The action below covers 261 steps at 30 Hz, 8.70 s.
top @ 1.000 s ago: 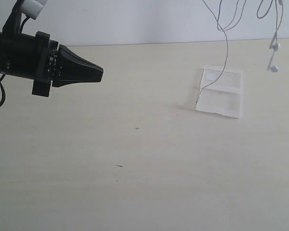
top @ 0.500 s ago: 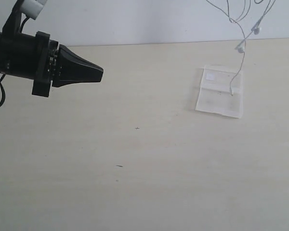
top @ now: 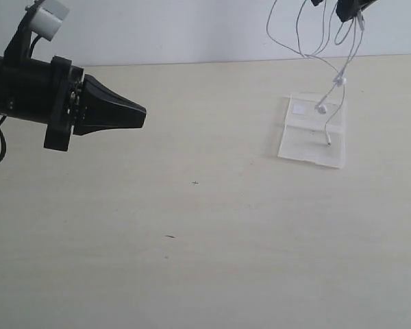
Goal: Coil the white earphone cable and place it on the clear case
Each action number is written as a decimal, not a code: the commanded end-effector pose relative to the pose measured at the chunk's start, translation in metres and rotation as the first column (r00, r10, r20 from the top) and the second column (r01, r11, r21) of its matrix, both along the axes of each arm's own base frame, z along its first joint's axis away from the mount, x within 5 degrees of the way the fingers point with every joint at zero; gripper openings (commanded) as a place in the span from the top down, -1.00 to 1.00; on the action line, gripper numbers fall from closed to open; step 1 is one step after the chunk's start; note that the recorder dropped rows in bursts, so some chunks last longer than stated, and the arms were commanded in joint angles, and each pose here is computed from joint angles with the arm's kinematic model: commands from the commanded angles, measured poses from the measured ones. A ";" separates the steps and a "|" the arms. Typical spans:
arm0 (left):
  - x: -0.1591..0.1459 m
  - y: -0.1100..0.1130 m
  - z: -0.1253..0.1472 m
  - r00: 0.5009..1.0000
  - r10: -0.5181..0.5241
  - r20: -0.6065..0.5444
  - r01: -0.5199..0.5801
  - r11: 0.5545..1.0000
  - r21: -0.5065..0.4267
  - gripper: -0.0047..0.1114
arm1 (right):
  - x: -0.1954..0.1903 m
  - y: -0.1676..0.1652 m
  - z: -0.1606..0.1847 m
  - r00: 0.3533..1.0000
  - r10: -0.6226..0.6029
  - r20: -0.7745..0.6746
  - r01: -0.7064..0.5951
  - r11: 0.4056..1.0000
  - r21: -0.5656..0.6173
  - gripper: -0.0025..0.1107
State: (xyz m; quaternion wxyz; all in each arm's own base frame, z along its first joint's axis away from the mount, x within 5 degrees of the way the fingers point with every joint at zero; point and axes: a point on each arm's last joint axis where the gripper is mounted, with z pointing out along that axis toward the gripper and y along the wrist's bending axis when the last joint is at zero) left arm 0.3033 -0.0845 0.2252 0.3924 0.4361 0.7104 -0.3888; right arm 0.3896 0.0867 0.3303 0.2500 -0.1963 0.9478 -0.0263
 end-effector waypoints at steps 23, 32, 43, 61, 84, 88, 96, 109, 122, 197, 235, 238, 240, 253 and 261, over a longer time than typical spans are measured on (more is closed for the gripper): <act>-0.006 -0.001 -0.004 0.999 -0.005 0.039 0.006 0.999 -0.038 0.92 | 0.007 -0.037 -0.091 0.961 -0.273 0.052 0.248 0.927 0.282 0.96; -0.006 -0.001 -0.004 0.999 -0.003 0.039 0.004 0.999 -0.039 0.92 | 0.007 -0.036 -0.121 0.955 -0.293 0.044 0.268 0.919 0.289 0.96; -0.006 0.000 -0.004 0.999 0.000 0.039 0.002 0.999 -0.041 0.92 | 0.001 -0.038 -0.167 0.949 -0.315 -0.026 0.310 0.912 0.270 0.96; -0.006 -0.001 -0.003 0.999 -0.001 0.039 0.003 0.999 -0.044 0.92 | 0.001 -0.038 -0.219 0.929 -0.355 -0.108 0.371 0.892 0.257 0.96; -0.006 -0.001 -0.003 0.999 -0.004 0.038 0.006 0.999 -0.052 0.92 | -0.001 -0.037 -0.199 0.931 -0.353 -0.091 0.365 0.889 0.276 -0.07; -0.006 -0.001 -0.003 0.999 -0.005 0.038 0.007 0.999 -0.053 0.92 | -0.004 -0.037 -0.181 0.936 -0.345 -0.067 0.350 0.892 0.286 -0.15; -0.007 -0.001 -0.002 0.999 -0.015 0.036 0.017 0.998 -0.060 0.92 | -0.009 -0.037 -0.159 0.940 -0.337 -0.048 0.335 0.893 0.299 -0.25; -0.008 -0.002 -0.001 0.999 -0.026 0.037 0.028 0.997 -0.070 0.92 | -0.008 -0.036 -0.127 0.958 -0.287 0.020 0.267 0.915 0.302 0.06; -0.026 0.021 0.010 0.983 0.183 0.016 -0.174 0.956 -0.235 0.92 | -0.097 -0.046 -0.091 0.931 -0.241 0.274 0.156 0.942 0.296 0.96; -0.245 0.094 -0.010 0.032 0.980 0.199 -0.889 0.119 -0.441 0.92 | -0.317 -0.048 -0.053 0.760 -0.173 0.627 -0.263 0.800 0.539 0.96; -0.245 0.094 -0.010 0.032 0.979 0.201 -0.890 0.119 -0.441 0.92 | -0.335 -0.082 -0.109 0.370 -0.322 0.871 -0.111 0.916 0.386 0.96; -0.245 0.094 -0.010 0.032 0.979 0.201 -0.890 0.119 -0.441 0.92 | -0.334 -0.080 -0.115 0.435 -0.283 0.855 -0.107 0.926 0.361 0.96; -0.245 0.094 -0.010 0.032 0.979 0.201 -0.890 0.119 -0.441 0.92 | -0.334 -0.079 -0.118 0.468 -0.281 0.838 -0.107 0.923 0.369 0.96; -0.245 0.094 -0.010 0.032 0.978 0.204 -0.890 0.120 -0.440 0.92 | -0.334 -0.079 -0.119 0.473 -0.277 0.836 -0.107 0.924 0.367 0.96; -0.245 0.094 -0.010 0.031 0.978 0.206 -0.890 0.121 -0.439 0.92 | -0.334 -0.079 -0.119 0.473 -0.277 0.836 -0.107 0.924 0.367 0.96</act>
